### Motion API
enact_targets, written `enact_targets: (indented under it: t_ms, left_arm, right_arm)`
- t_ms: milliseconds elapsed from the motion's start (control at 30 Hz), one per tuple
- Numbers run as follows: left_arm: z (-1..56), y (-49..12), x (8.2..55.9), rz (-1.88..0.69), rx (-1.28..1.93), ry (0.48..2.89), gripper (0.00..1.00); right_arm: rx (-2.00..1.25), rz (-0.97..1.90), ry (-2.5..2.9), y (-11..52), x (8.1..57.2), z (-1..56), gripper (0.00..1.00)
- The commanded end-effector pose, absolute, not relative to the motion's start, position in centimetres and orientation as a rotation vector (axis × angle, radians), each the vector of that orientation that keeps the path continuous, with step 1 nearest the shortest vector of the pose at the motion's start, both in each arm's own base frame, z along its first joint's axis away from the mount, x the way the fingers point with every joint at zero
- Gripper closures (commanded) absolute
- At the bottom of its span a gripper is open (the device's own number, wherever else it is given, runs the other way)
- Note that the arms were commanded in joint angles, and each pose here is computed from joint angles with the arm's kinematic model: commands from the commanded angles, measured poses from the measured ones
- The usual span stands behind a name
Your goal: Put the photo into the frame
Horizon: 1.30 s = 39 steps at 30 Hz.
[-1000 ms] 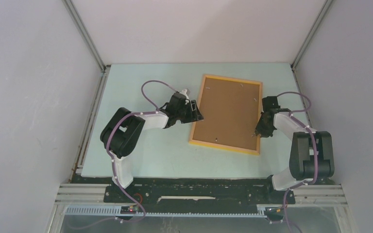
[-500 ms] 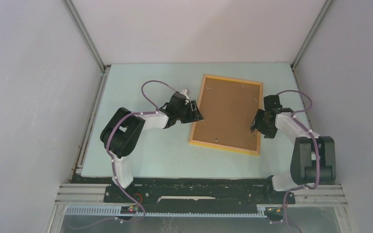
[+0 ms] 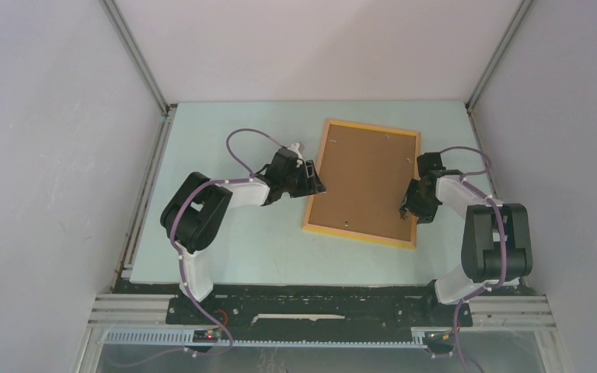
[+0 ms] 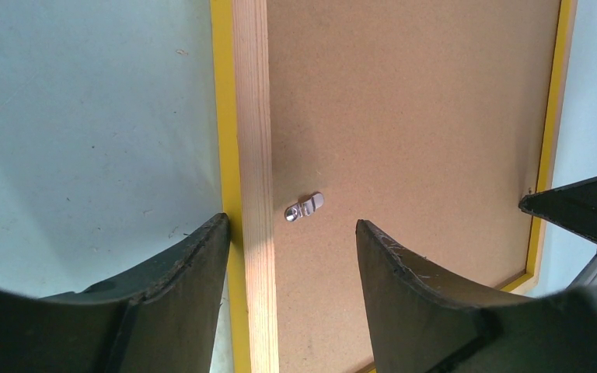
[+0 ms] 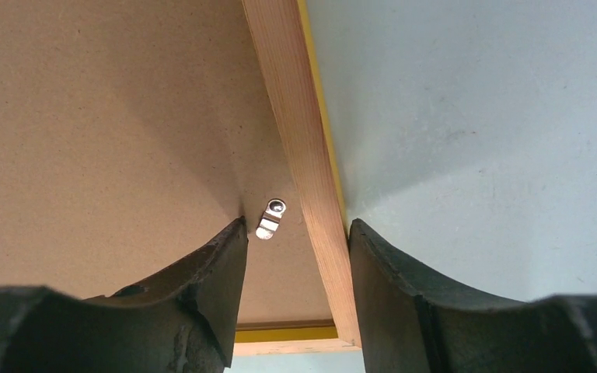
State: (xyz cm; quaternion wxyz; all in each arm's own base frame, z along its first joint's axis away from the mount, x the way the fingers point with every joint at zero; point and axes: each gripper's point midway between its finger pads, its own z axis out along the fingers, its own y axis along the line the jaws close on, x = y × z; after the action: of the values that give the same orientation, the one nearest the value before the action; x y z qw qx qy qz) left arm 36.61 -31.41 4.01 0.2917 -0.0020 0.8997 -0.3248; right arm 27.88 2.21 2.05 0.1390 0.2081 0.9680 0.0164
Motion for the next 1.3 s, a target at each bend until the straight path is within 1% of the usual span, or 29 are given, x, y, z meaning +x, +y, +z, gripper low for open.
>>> enact_targets:
  t_ms: [0, 100, 267, 567, 833, 933, 1000, 1067, 1100, 1133, 1200, 1233, 1267]
  left_arm:
    - [5.4, -32.2, 36.3, -0.936, 0.011, 2.358, 0.38]
    - [5.5, -32.2, 36.3, -0.938, 0.012, 2.356, 0.38]
    - [5.5, -32.2, 36.3, -0.937, 0.013, 2.356, 0.38]
    - [5.6, -32.2, 36.3, -0.937, 0.014, 2.353, 0.38]
    - [5.5, -32.2, 36.3, -0.939, 0.015, 2.356, 0.38]
    - [5.5, -32.1, 36.3, -0.937, 0.013, 2.355, 0.38]
    - [5.6, -32.2, 36.3, -0.937, 0.014, 2.354, 0.38]
    - [5.6, -32.2, 36.3, -0.937, 0.012, 2.355, 0.38]
    - [5.6, -32.2, 36.3, -0.938, 0.012, 2.355, 0.38]
    - [5.6, -32.2, 36.3, -0.939, 0.013, 2.354, 0.38]
    - [5.5, -32.1, 36.3, -0.935, 0.012, 2.356, 0.38]
    - [5.5, -32.1, 36.2, -0.935, 0.013, 2.355, 0.38]
    - [5.5, -32.1, 36.3, -0.934, 0.011, 2.356, 0.38]
  right_arm:
    - [0.565, -0.018, 2.820, 1.8, 27.4, 2.3, 0.42]
    - [0.549, -0.025, 2.818, 1.8, 27.1, 2.6, 0.41]
    - [0.553, -0.042, 2.816, 1.6, 26.9, 2.5, 0.44]
    - [0.547, -0.040, 2.811, 1.6, 26.8, 2.4, 0.68]
    - [0.560, -0.029, 2.765, 1.4, 27.8, 2.7, 0.81]
    - [0.551, -0.024, 2.742, 1.4, 28.0, 3.4, 0.92]
    - [0.543, -0.026, 2.717, 1.3, 28.0, 4.2, 0.96]
    - [0.536, -0.007, 2.682, 1.4, 28.1, 5.3, 0.96]
    - [0.533, 0.005, 2.664, 1.4, 28.2, 5.8, 0.95]
    - [0.533, 0.022, 2.647, 1.5, 28.4, 6.2, 0.90]
    - [0.538, 0.051, 2.619, 1.5, 28.8, 7.0, 0.66]
    - [0.543, 0.068, 2.607, 1.4, 29.0, 7.2, 0.60]
    - [0.548, 0.089, 2.599, 1.5, 29.3, 7.5, 0.56]
